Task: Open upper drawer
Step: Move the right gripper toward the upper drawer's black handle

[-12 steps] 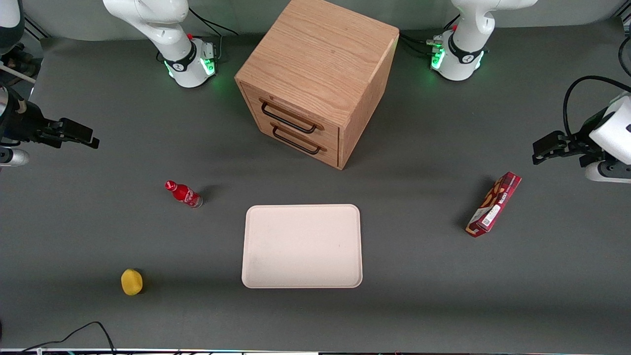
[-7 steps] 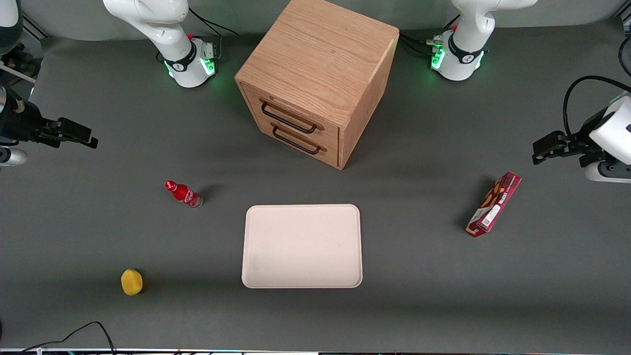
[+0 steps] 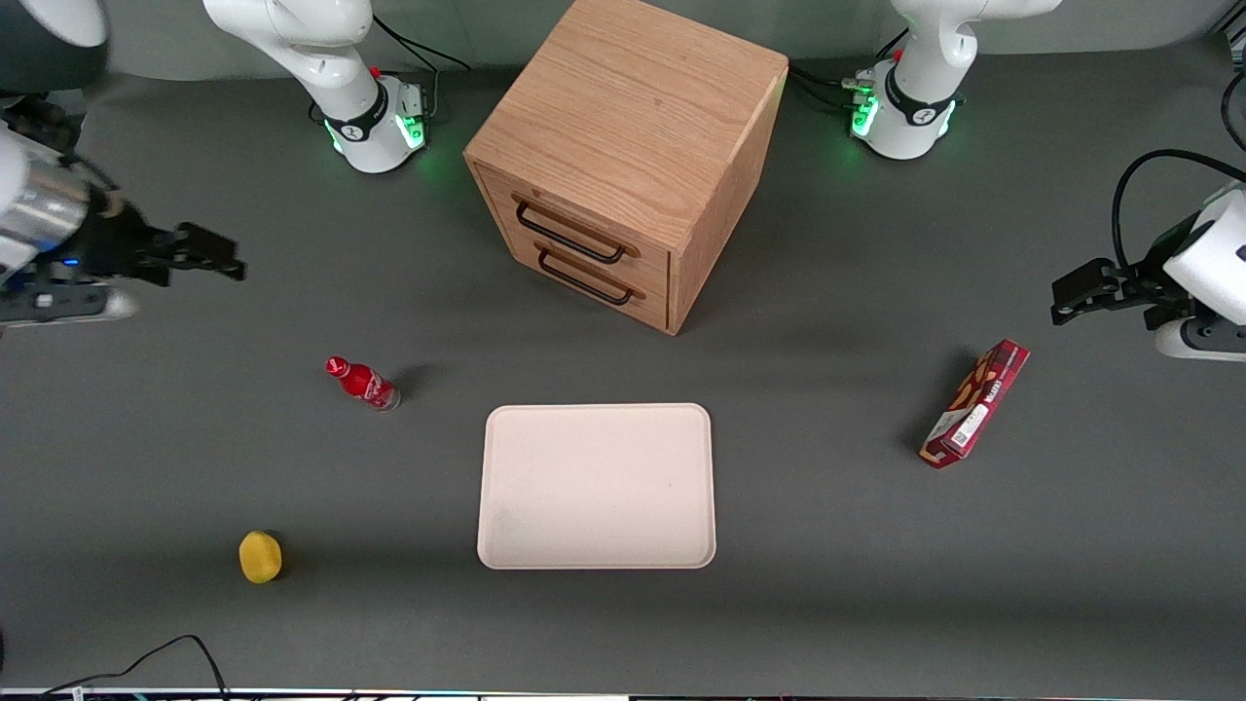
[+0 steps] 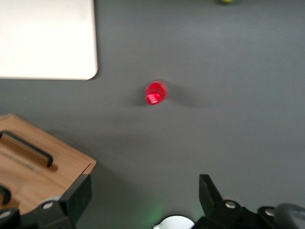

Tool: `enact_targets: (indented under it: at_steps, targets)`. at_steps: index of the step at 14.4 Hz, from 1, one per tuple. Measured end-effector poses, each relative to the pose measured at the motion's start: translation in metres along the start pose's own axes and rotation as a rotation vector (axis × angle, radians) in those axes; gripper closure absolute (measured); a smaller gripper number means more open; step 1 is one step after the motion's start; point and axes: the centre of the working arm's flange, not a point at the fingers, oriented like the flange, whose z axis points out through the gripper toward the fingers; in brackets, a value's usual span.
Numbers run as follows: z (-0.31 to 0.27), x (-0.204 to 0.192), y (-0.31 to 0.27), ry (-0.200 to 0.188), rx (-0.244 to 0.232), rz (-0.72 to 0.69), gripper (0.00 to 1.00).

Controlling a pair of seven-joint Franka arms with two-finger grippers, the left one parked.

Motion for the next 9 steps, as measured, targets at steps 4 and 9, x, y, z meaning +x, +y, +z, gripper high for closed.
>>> enact_targets:
  at_steps: [4,9]
  targets:
    - [0.022,-0.010,-0.090,-0.055,-0.018,-0.169,0.00]
    - [0.055,-0.027,-0.176,-0.135,-0.026,-0.314,0.00]
